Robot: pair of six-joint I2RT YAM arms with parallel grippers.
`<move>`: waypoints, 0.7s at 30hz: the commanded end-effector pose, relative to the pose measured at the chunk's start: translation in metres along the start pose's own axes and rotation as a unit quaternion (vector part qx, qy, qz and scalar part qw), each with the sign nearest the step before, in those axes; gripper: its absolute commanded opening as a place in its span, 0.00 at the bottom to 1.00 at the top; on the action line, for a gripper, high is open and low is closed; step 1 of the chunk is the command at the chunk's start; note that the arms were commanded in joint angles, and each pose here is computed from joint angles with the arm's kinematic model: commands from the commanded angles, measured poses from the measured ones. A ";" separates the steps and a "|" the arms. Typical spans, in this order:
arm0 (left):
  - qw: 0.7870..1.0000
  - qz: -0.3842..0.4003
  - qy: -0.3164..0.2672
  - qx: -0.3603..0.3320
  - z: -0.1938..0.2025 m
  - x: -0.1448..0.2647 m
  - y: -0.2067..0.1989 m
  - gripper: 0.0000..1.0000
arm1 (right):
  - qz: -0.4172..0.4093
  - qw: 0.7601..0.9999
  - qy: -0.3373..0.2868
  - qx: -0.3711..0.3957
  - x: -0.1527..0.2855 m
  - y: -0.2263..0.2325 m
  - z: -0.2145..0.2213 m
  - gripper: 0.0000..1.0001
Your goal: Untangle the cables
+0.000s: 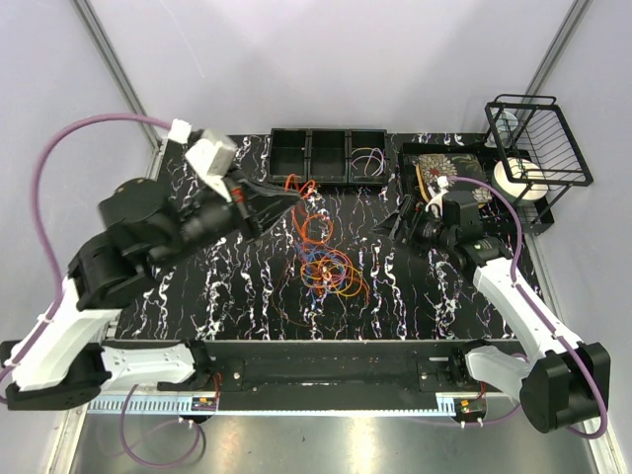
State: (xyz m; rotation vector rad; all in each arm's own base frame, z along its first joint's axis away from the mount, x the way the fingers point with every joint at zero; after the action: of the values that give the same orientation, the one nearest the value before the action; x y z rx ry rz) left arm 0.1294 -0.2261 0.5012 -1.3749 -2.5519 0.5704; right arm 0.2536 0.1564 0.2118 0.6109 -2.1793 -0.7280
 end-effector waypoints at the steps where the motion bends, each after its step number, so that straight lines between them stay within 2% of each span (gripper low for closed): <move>1: 0.999 -0.023 0.014 -0.030 0.030 -0.015 0.020 0.03 | -0.002 1.000 -0.018 0.009 0.005 0.005 -0.005 0.98; 5: 0.995 -0.083 0.058 0.015 0.094 -0.031 0.053 0.02 | -0.004 1.000 -0.012 0.008 0.004 0.004 -0.001 0.98; 6: 0.991 -0.100 0.087 0.023 0.124 -0.036 0.067 0.02 | -0.007 1.000 -0.012 0.008 0.003 0.004 -0.002 0.98; 9: 0.984 -0.108 0.122 0.072 0.160 -0.045 0.073 0.00 | -0.029 1.000 -0.010 0.002 0.001 0.010 -0.002 0.97; 14: 0.983 -0.102 0.128 0.088 0.167 -0.046 0.072 0.00 | -0.101 0.995 -0.002 -0.008 0.003 0.029 -0.001 0.93; 19: 0.986 -0.092 0.114 0.086 0.148 -0.048 0.069 0.00 | -0.159 0.987 -0.016 0.001 0.002 0.041 -0.004 0.89; 21: 0.986 -0.078 0.116 0.089 0.142 -0.051 0.066 0.00 | -0.209 0.978 -0.019 0.010 0.006 0.054 -0.006 0.88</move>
State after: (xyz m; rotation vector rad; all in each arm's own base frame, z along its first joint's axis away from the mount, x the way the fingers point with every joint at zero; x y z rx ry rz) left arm 0.1557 -0.2628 0.2954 -0.9602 -2.3030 0.4104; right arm 0.2486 0.1747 0.2197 0.8134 -2.1162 -0.8665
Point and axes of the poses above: each gripper's point midway between its finger pads, its own x axis back along the fingers, its own y axis along the line the jaws close on, z = x × y, the point moved 4 cm from there along x, back along the fingers, and after that the axes turned 10 degrees about x, right-handed, at the moved point
